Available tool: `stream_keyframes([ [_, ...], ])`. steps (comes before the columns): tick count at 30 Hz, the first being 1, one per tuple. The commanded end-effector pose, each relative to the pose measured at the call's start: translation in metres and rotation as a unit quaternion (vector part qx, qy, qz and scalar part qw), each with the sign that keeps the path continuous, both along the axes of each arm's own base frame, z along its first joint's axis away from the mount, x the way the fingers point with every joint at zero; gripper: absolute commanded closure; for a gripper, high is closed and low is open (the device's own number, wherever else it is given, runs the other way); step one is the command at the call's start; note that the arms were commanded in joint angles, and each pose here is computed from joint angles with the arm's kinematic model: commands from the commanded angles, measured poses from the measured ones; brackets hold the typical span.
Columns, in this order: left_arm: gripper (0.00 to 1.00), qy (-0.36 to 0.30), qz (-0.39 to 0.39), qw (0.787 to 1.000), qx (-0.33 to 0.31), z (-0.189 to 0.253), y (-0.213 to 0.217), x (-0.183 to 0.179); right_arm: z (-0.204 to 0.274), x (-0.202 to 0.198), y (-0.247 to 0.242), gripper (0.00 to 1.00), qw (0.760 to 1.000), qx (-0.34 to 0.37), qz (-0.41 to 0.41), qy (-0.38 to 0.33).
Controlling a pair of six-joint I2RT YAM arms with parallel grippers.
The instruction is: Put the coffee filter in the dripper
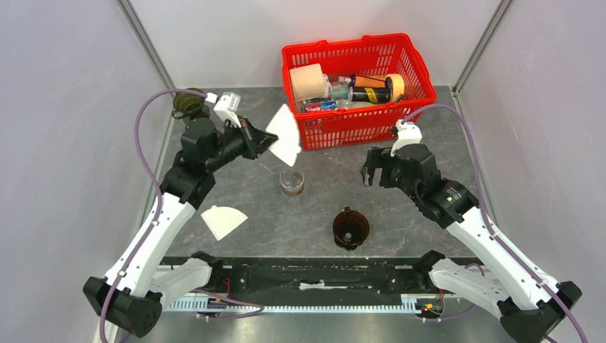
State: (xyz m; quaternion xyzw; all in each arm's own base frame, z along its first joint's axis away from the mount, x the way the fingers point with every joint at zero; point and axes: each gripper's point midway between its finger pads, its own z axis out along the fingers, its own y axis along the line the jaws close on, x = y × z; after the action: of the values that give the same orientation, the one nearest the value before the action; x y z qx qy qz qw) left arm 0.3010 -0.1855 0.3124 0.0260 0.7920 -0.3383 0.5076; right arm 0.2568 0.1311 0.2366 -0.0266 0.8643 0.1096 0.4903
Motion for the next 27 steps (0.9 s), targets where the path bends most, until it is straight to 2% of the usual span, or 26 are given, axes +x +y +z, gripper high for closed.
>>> stream_keyframes([
  [1,0.98,-0.125,-0.325,0.935,-0.063,0.041,-0.070,-0.080,0.035,-0.015,0.058,0.01,0.985,0.108,0.137,-0.017],
  [3,0.98,-0.157,-0.390,0.904,-0.079,0.044,-0.084,-0.108,0.038,-0.027,0.072,0.01,0.974,0.130,0.184,-0.011],
  [5,0.98,-0.174,-0.426,0.885,-0.077,0.040,-0.093,-0.126,0.040,-0.037,0.078,0.01,0.967,0.142,0.212,-0.011],
  [10,0.98,-0.172,-0.443,0.877,-0.073,0.029,-0.100,-0.136,0.038,-0.053,0.089,0.01,0.951,0.161,0.265,-0.015],
  [14,0.98,-0.159,-0.432,0.885,-0.071,0.023,-0.105,-0.129,0.045,-0.062,0.106,0.01,0.930,0.187,0.316,-0.017],
  [17,0.98,-0.145,-0.405,0.900,-0.067,0.020,-0.107,-0.116,0.048,-0.070,0.113,0.01,0.917,0.196,0.348,-0.011],
  [27,0.98,-0.118,-0.335,0.932,-0.068,0.015,-0.109,-0.086,0.038,-0.069,0.111,0.01,0.921,0.194,0.338,0.003],
])
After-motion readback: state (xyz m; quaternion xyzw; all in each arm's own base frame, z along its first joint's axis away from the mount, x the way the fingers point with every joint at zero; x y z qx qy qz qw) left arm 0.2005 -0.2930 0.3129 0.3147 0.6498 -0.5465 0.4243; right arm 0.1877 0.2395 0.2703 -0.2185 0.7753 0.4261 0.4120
